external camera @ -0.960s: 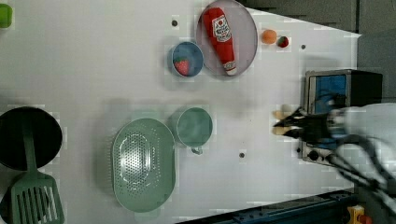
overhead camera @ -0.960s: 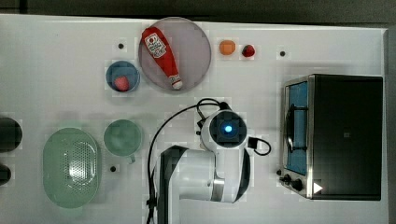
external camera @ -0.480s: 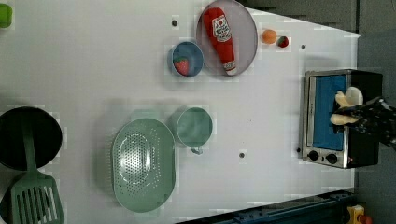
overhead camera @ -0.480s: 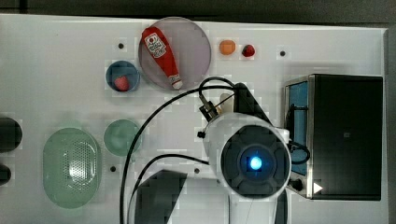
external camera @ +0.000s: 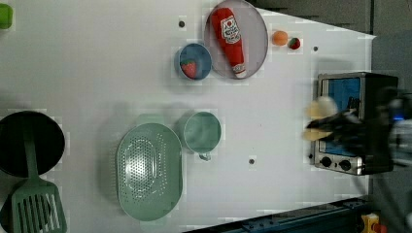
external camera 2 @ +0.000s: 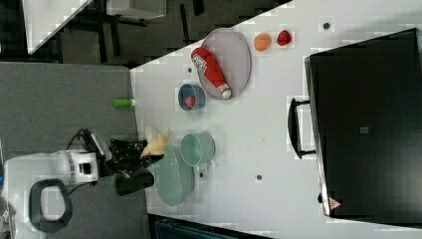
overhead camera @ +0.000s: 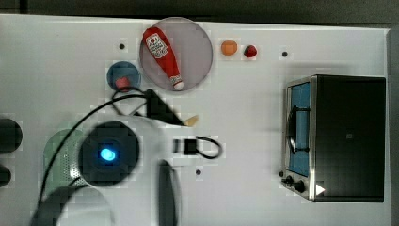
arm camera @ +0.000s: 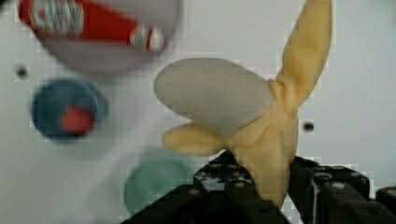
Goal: Pick Banana and place it in mug.
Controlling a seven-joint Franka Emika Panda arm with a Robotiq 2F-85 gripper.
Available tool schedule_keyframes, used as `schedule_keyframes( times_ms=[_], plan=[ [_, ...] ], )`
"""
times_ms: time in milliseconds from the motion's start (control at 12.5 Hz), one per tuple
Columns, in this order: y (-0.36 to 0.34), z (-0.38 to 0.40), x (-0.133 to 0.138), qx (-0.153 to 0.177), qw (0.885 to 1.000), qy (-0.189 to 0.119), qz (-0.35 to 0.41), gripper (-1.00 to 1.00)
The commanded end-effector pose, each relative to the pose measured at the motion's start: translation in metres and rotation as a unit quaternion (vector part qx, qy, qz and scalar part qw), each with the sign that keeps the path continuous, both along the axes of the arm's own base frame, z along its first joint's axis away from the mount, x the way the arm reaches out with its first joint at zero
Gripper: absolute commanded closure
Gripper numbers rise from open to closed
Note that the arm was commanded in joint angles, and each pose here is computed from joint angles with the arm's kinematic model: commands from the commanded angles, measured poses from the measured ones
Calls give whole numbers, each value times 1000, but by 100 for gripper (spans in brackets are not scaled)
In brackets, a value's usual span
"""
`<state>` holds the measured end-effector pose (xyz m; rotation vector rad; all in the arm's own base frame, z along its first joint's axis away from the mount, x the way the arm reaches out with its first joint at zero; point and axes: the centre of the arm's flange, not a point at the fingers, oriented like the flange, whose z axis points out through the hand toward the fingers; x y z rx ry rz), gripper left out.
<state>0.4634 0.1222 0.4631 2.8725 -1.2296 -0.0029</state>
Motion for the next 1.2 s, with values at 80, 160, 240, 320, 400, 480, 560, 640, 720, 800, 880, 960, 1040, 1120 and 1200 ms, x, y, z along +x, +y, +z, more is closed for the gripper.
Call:
schedule_keyframes(
  times_ms=[80, 160, 240, 320, 400, 480, 560, 640, 720, 800, 880, 960, 1040, 1120, 1200],
  plan=[
    [54, -18, -12, 21, 998, 11, -60, 46],
    [72, -27, -14, 21, 997, 11, -68, 46],
    [87, -38, -15, 23, 997, 10, -79, 46],
    [102, -52, -17, 24, 995, 12, -97, 46],
    [115, -66, -17, 27, 993, 15, -117, 46],
    [125, -83, -17, 29, 990, 22, -135, 46],
    [133, -100, -16, 31, 988, 29, -147, 46],
    [136, -116, -13, 30, 987, 34, -155, 46],
    [136, -133, -11, 19, 987, 39, -156, 46],
    [135, -148, -11, 4, 988, 44, -150, 46],
    [138, -156, -5, 11, 989, 29, -143, 46],
    [139, -167, -2, 21, 988, 26, -151, 46],
    [139, -181, -3, 25, 986, 31, -160, 46],
    [137, -193, -4, 25, 985, 35, -168, 46],
    [137, -200, -4, 29, 985, 29, -165, 40]
  ],
)
